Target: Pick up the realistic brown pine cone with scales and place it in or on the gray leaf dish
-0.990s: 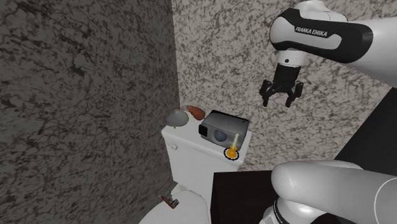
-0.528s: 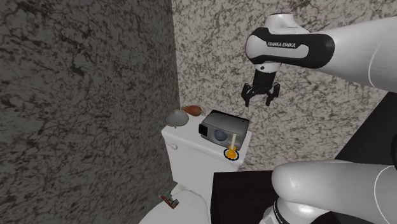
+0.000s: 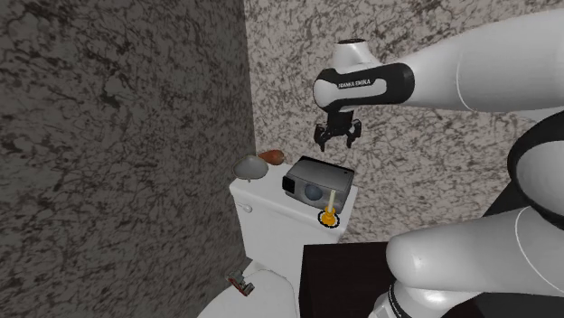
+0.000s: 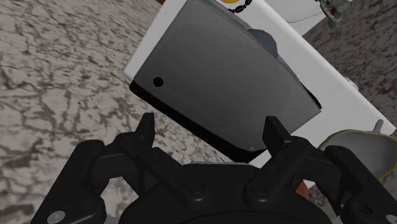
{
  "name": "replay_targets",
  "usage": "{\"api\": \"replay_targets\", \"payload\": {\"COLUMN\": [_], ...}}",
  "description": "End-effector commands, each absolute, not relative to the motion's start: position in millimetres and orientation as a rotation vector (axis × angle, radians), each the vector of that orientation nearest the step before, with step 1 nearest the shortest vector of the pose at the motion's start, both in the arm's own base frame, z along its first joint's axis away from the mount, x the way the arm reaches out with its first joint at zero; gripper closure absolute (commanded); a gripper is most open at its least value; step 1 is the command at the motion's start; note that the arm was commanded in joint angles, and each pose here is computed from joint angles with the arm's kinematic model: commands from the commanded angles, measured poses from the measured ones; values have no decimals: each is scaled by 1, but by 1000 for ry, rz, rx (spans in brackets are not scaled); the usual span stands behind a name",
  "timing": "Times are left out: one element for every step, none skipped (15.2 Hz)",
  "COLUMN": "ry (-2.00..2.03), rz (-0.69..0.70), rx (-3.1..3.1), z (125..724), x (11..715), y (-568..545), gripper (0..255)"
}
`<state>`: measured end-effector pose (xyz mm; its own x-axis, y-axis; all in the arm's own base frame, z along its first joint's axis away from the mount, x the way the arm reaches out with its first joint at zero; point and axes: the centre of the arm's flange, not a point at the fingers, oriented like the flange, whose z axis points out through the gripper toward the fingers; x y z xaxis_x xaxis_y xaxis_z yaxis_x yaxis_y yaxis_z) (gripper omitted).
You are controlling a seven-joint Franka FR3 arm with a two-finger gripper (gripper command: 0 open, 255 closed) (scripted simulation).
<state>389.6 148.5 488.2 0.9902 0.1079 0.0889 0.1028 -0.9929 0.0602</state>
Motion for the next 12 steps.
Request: {"api": "replay_targets", "payload": {"ry": [187, 199, 210, 221, 232, 243, 254, 265, 276, 286, 297, 308], "rz": [195, 218, 242, 265, 288, 311, 334, 357, 379, 402, 424, 446], "rx": [3060, 3050, 3040, 3029, 3019, 3008, 2996, 2985, 2973, 2962, 2950, 2937], "z": [479, 474, 470, 465, 460, 455, 451, 446, 442, 437, 432, 428], "x": [402, 408, 415, 421, 427, 434, 440, 447, 453, 459, 466, 472], "y": [168, 178, 187, 197, 207, 216, 226, 236, 246, 255, 265, 275], "gripper": [0, 0, 0, 0, 0, 0, 0, 0, 0, 0, 0, 0]}}
